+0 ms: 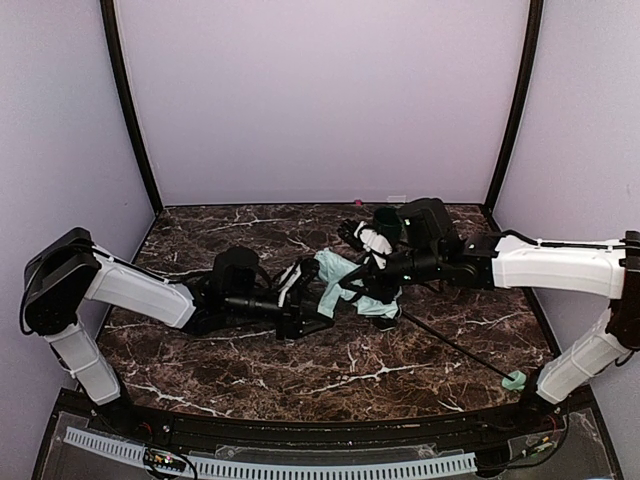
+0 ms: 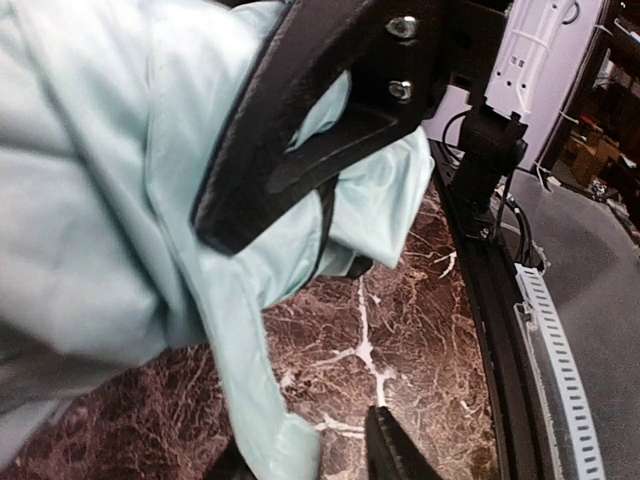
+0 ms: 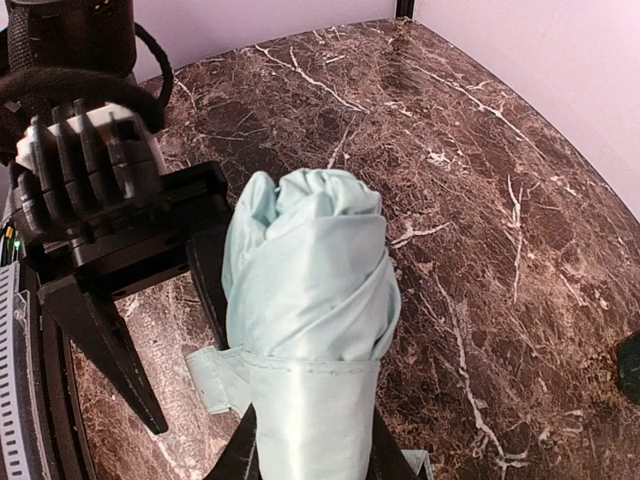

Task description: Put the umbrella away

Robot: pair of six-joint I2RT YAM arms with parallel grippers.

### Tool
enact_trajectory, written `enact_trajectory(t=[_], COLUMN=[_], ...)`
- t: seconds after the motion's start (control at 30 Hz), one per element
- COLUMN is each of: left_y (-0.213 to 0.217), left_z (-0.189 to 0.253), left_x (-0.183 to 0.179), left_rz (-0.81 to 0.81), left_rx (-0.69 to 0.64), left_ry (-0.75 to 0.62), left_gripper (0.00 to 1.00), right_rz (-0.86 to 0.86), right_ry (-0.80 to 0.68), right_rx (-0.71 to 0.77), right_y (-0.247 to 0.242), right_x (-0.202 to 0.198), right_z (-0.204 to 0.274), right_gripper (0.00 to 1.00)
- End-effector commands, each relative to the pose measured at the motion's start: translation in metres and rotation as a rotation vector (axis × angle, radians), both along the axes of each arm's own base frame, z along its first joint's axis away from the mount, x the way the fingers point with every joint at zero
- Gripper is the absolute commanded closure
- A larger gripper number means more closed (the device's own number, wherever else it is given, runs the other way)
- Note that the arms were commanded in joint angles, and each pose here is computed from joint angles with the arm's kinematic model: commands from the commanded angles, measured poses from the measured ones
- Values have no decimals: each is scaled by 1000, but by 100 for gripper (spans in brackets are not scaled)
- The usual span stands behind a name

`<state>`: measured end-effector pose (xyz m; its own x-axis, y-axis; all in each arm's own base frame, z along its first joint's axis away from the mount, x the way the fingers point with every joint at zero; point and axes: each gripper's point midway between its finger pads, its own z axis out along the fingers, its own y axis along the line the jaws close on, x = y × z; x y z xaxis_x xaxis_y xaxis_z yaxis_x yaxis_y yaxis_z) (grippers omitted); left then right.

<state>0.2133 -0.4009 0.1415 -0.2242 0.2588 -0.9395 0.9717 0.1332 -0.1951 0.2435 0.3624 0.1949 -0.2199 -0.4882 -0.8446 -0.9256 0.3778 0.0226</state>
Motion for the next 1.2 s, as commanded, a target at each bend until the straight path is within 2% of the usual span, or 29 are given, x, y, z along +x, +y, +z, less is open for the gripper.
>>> enact_trajectory(t=[0.0, 0.03, 0.07, 0.27, 0.4, 0.6, 0.77, 1.0, 1.07, 1.17], left_y=[-10, -9, -8, 14, 32, 35, 36, 39, 39, 38], left_z=[11, 8, 3, -62, -100, -137, -158, -163, -163, -162], left_x=[-4, -2, 1, 26, 41, 42, 33, 32, 32, 32], left_rz=[-63, -50, -35, 101, 167, 148, 110, 104, 101, 100], left_rx=[-30, -20, -6, 199, 305, 395, 455, 487, 489, 486], left_ry=[-9, 1, 21, 253, 375, 482, 559, 558, 552, 554], left_gripper=[89, 99, 100, 100, 100, 100, 100, 100, 100, 100], right_rz=[3, -15, -33, -132, -188, -203, -156, -65, -56, -80], right_ry=[-65, -50, -27, 65, 178, 256, 280, 216, 178, 107], right_rx=[97, 77, 62, 70, -36, -68, -77, -89, -87, -125], right_y=[10, 8, 6, 3, 8, 7, 5, 2, 2, -4], right_x=[4, 9, 14, 48, 72, 82, 79, 67, 68, 61], right_z=[28, 19, 10, -25, -88, -122, -124, -93, -74, -57], right_gripper=[100, 100, 100, 100, 91, 66, 36, 14, 4, 0])
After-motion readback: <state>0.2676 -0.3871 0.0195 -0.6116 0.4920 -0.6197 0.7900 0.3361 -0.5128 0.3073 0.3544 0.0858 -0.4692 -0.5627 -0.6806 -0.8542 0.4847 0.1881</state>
